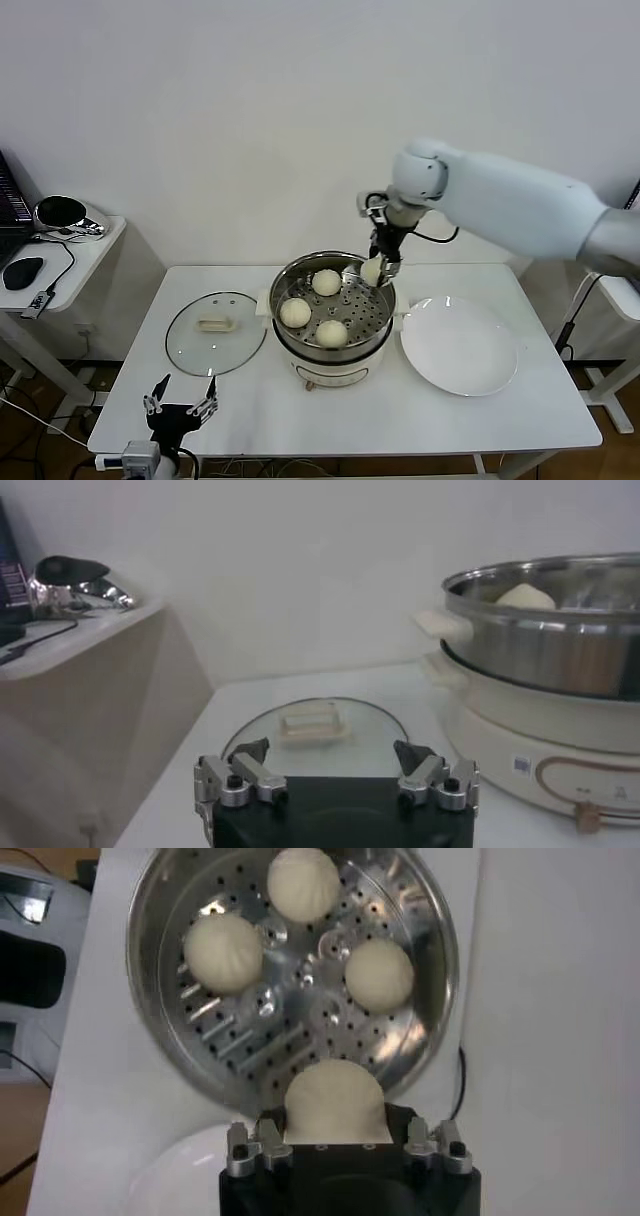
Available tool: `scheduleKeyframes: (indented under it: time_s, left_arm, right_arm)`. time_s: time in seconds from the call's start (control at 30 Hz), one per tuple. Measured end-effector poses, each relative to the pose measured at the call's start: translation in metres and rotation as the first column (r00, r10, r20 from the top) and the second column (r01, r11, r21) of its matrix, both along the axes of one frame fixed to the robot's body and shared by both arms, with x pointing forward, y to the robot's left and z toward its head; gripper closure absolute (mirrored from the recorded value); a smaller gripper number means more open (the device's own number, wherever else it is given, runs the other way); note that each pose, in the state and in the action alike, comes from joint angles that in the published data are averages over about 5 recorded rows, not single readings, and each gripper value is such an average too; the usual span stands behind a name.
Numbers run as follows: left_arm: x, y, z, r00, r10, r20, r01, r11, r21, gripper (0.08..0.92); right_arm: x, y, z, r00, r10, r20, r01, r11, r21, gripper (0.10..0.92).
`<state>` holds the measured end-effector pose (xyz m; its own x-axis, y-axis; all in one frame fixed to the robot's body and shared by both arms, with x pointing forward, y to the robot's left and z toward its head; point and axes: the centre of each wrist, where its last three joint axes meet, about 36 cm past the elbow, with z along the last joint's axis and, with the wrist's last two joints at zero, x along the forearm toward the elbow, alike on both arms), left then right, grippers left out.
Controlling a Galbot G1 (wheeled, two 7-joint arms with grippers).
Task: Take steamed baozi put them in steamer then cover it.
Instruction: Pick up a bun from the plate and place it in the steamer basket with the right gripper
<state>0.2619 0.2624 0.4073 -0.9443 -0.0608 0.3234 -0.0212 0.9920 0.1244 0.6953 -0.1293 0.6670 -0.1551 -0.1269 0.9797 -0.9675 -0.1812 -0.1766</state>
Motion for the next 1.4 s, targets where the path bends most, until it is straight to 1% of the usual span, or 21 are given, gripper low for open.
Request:
scheduleKeyframes:
  time_s: [0.2,0.4,0.7,0.8,0.87,0.97,1.07,1.23,1.33,1.4]
  left_arm:
    - [0.002,0.0,0.001,1.0,-0.001,0.005,0.001,1.0,-0.006,0.177]
    - [0.003,-0.001,0.0,1.0,-0.003,0.003,0.003,1.0,-0.012,0.177]
    - [0.003,-0.001,-0.002,1.0,-0.002,-0.003,0.002,1.0,-0.016,0.177]
    - [0.003,-0.002,-0.003,1.0,-0.001,-0.003,0.001,1.0,-0.02,0.177]
    - [0.003,-0.003,-0.003,1.0,-0.001,-0.004,0.001,1.0,-0.021,0.177]
    - [0.002,-0.003,-0.003,1.0,-0.001,-0.005,0.0,1.0,-0.023,0.177]
    - [0.001,-0.004,-0.002,1.0,0.001,-0.005,-0.001,1.0,-0.024,0.177]
    - [0.001,-0.007,-0.001,1.0,-0.004,-0.002,0.004,0.999,-0.033,0.177]
    - [0.002,-0.009,0.0,0.9999,-0.011,0.011,0.011,0.999,-0.045,0.177]
    - [0.004,-0.011,0.0,0.9997,-0.013,0.02,0.014,0.999,-0.053,0.177]
  right_arm:
    - [0.007,0.024,-0.03,1.0,0.001,-0.016,-0.002,1.0,-0.026,0.403]
    - [0.011,0.035,-0.057,1.0,-0.009,-0.027,0.007,0.999,-0.049,0.403]
    - [0.014,0.036,-0.073,0.999,-0.024,-0.035,0.022,0.997,-0.068,0.403]
    - [0.015,0.035,-0.075,0.999,-0.031,-0.034,0.029,0.997,-0.067,0.392]
    - [0.015,0.034,-0.075,0.999,-0.037,-0.035,0.034,0.997,-0.064,0.356]
    - [0.015,0.03,-0.071,0.998,-0.044,-0.037,0.042,0.998,-0.056,0.271]
    - [0.014,0.023,-0.063,0.998,-0.049,-0.038,0.047,0.998,-0.043,0.215]
    - [0.009,-0.004,-0.037,0.998,-0.065,-0.026,0.065,0.998,0.001,0.2]
    - [0.002,-0.03,-0.02,0.996,-0.087,-0.005,0.087,0.994,0.069,0.2]
    - [-0.005,-0.051,-0.01,0.994,-0.111,0.021,0.107,0.985,0.136,0.2]
